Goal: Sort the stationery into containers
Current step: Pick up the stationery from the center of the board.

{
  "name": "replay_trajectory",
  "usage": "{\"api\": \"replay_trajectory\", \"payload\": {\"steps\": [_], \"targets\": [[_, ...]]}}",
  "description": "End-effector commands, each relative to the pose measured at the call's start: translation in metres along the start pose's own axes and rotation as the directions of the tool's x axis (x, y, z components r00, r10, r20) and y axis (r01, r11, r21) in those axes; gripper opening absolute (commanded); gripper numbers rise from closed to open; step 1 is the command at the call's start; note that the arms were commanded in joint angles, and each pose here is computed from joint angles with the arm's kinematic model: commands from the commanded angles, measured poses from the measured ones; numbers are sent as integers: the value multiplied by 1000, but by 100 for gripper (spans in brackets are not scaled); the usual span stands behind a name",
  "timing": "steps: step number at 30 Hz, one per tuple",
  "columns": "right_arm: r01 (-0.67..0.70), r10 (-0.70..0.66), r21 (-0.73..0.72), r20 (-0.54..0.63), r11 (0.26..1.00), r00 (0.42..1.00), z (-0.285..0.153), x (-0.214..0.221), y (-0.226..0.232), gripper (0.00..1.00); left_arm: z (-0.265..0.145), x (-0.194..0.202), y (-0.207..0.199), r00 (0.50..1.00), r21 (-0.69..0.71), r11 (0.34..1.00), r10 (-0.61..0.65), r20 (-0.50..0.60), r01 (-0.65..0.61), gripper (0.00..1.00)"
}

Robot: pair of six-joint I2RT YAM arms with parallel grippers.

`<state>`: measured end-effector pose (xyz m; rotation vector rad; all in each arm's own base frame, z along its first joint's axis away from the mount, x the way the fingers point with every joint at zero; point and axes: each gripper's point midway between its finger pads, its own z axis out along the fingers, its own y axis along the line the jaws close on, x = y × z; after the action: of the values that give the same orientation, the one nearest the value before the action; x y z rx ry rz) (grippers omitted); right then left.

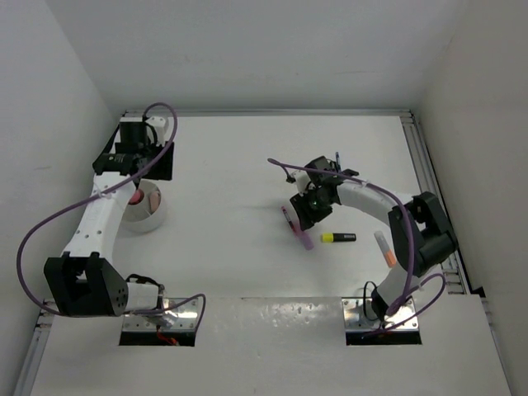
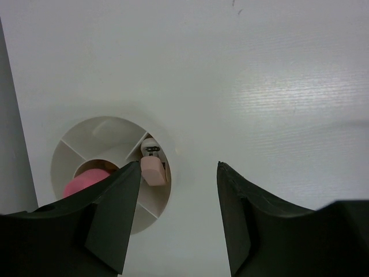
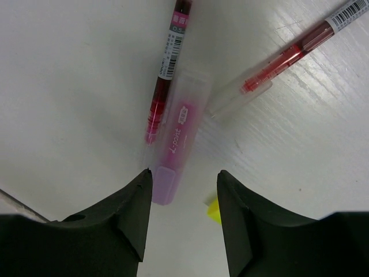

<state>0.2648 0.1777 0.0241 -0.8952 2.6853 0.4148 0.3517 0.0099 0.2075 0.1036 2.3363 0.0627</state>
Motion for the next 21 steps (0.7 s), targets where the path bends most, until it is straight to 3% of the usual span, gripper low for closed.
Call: {"api": "replay_trajectory", "payload": {"steps": [1, 13, 21], "targets": [[1, -1, 5, 47, 1000, 999, 5, -20, 1, 49, -15, -6, 1, 999, -1, 1000, -5, 54, 5, 61], [26, -26, 0, -5, 1000, 1000, 28, -19, 8, 47, -27, 8, 4, 998, -11, 1000, -6, 56, 7, 62], [38, -36, 69, -38, 997, 999, 33, -8, -8, 40, -23, 10, 10, 998, -36, 999, -17, 59, 19, 62]]}}
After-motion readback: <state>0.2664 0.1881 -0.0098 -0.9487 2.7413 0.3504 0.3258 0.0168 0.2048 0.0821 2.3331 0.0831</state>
